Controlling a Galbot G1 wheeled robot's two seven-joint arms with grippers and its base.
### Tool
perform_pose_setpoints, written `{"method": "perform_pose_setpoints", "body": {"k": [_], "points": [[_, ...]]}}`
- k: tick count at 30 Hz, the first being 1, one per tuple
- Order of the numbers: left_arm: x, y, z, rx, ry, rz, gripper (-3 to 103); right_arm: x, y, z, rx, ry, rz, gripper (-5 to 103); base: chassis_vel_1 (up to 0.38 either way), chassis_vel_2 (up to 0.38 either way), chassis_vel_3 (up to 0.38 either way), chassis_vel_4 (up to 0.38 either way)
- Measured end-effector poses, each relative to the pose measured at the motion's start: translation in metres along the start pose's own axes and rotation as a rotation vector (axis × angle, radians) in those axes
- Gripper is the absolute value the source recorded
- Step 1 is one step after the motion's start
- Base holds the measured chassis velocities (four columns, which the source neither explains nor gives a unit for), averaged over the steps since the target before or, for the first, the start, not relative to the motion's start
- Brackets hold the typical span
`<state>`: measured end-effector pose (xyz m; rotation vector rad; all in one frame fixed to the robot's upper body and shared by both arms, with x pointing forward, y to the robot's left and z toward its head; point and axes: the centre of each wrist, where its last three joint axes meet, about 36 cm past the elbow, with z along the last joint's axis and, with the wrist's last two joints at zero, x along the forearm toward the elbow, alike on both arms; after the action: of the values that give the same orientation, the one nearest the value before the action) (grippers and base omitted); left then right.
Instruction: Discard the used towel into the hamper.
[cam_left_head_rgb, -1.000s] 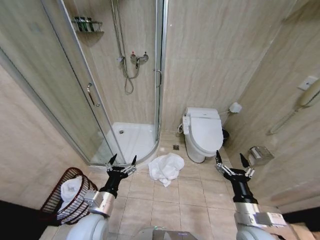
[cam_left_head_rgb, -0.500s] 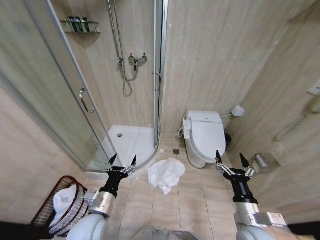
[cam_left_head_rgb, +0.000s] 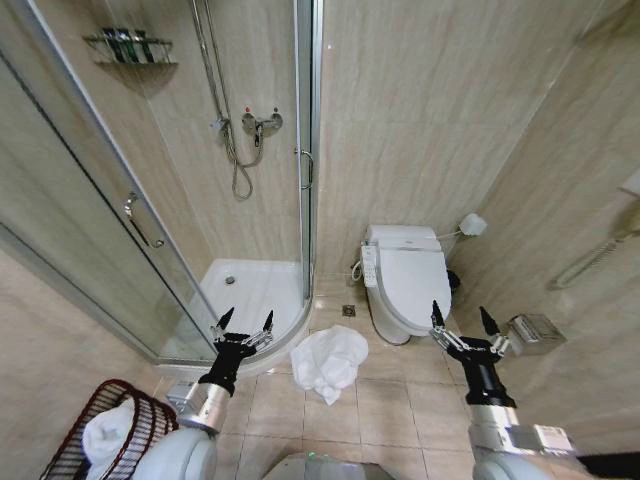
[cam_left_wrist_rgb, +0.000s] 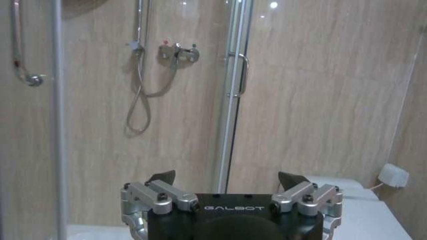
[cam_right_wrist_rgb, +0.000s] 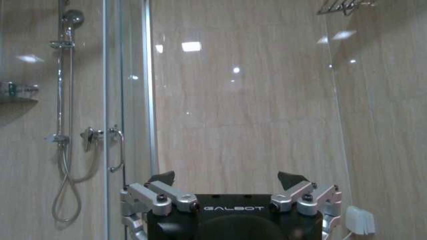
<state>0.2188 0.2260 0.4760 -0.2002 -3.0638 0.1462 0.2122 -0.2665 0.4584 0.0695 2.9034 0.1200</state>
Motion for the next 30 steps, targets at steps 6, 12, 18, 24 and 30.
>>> {"method": "perform_pose_setpoints", "body": {"k": [6,12,18,24,30], "points": [[0.0,0.0,0.0,0.0,0.0,0.0,100,0.0,0.0,0.0,0.0,0.0,0.0,100,0.0,0.0,0.0,0.0],[-0.0001,0.0,0.0,0.0,0.0,0.0,100,-0.0001,0.0,0.0,0.0,0.0,0.0,100,0.0,0.0,0.0,0.0],[0.0,0.0,0.0,0.0,0.0,0.0,100,-0.0001,0.0,0.0,0.0,0.0,0.0,100,0.0,0.0,0.0,0.0],[0.0,0.0,0.0,0.0,0.0,0.0,100,-0.0001,0.0,0.0,0.0,0.0,0.0,100,0.0,0.0,0.0,0.0],[0.0,0.0,0.0,0.0,0.0,0.0,100,-0.0001,0.0,0.0,0.0,0.0,0.0,100,0.0,0.0,0.0,0.0]]}}
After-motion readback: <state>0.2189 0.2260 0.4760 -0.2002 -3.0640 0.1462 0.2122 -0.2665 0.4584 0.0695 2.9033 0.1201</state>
